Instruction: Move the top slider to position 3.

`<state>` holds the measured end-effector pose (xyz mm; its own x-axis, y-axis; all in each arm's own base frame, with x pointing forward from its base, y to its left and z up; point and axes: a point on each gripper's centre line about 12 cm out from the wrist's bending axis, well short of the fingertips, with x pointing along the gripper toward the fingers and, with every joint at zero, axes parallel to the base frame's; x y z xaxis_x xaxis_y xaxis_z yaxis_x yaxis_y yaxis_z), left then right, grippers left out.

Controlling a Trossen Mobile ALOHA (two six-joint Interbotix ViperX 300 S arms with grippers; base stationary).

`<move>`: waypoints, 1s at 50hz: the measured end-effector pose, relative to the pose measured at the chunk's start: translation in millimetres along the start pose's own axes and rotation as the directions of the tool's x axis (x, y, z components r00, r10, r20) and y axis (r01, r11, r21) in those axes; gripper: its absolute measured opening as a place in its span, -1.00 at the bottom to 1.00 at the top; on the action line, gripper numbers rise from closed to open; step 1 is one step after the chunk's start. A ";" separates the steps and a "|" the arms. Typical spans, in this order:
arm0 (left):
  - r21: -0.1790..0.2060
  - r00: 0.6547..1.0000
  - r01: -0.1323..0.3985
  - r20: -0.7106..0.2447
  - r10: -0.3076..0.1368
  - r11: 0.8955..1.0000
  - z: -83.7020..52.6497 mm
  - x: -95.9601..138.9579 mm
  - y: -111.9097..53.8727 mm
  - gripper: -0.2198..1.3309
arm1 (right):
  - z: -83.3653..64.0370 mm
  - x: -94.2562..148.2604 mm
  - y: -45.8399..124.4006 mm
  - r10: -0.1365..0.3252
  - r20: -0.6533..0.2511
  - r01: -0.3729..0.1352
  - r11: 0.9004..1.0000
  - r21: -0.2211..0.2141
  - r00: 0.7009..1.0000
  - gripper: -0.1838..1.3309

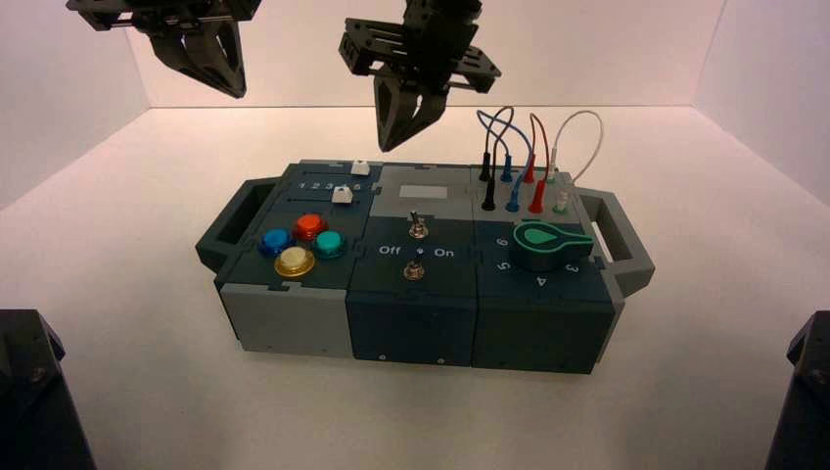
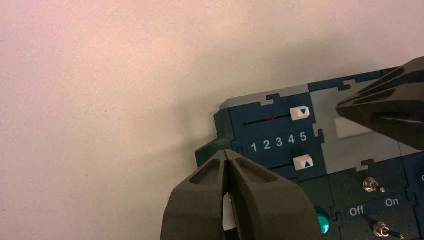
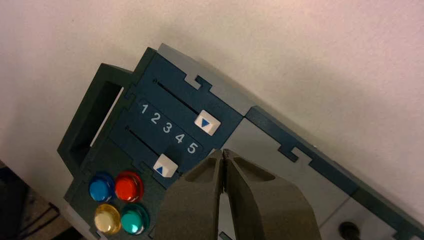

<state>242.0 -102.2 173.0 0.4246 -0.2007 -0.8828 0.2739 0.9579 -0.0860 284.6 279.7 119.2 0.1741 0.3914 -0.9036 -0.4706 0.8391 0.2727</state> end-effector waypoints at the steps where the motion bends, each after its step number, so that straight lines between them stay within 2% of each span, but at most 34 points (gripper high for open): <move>1: 0.000 1.000 0.000 0.000 0.000 1.000 0.0 0.0 0.0 -0.93 | -0.4 0.5 -0.1 0.000 -0.003 0.000 1.000 0.002 1.000 -0.95; 25: -0.001 1.000 0.000 -0.006 0.000 1.000 -0.6 1.2 0.0 -0.93 | -1.6 14.4 -1.6 -0.001 -0.031 0.001 1.000 0.019 1.000 -0.95; 50: -0.002 1.000 -0.001 -0.012 0.001 1.000 -1.0 3.1 0.1 -0.93 | 5.0 24.1 -1.0 0.002 -0.033 -0.001 1.000 0.026 0.999 -0.95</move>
<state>242.5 -102.5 169.8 0.4143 -0.1973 -0.8885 0.2721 0.9584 -0.0860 293.6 290.2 98.8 0.1443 0.3802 -0.9136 -0.4477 0.8484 0.2824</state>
